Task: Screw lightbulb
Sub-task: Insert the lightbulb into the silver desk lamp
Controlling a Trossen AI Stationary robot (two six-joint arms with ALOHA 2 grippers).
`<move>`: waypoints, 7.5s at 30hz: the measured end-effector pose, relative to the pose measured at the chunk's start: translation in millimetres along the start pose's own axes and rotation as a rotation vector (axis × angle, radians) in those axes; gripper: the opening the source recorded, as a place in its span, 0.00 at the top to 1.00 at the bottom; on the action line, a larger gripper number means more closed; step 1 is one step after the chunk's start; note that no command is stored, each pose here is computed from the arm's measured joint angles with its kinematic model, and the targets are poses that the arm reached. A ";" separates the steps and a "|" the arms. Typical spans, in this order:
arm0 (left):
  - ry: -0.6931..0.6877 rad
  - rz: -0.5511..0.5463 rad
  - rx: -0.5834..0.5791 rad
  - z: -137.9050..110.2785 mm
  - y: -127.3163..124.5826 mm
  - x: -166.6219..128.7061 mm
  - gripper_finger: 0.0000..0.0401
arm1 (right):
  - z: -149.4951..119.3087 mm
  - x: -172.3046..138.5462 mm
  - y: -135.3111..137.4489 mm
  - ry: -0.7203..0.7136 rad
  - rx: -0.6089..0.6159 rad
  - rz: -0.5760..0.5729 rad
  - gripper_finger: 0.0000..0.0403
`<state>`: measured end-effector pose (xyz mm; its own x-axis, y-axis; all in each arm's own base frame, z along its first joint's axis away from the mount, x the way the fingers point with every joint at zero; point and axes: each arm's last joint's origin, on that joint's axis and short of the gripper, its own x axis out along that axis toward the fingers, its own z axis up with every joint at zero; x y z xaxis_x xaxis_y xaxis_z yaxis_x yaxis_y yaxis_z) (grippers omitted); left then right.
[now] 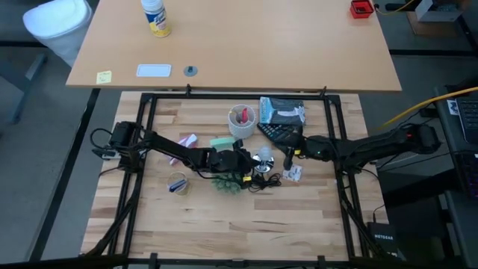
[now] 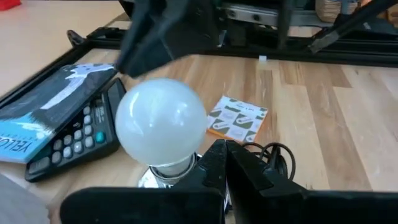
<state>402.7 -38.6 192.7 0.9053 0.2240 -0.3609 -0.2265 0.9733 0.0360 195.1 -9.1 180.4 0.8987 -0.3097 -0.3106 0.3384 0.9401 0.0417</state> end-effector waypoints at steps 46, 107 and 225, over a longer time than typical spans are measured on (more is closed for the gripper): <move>0.023 0.287 0.026 5.9 32.3 -1.3 1.00 | 8.7 -4.3 11.2 -0.038 0.049 0.371 0.88; 0.063 0.280 -0.018 -2.9 31.7 2.4 1.00 | 2.6 5.5 11.6 -0.024 0.048 0.306 0.88; 0.075 0.167 -0.003 1.7 13.8 -8.3 1.00 | -4.5 19.2 6.7 -0.049 0.087 0.044 0.88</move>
<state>392.6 -26.9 197.8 0.8256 0.3786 -0.4183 -0.3730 0.9226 0.0988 213.4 -8.1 170.4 0.9251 -0.2770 -0.2597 0.3193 0.9377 0.1372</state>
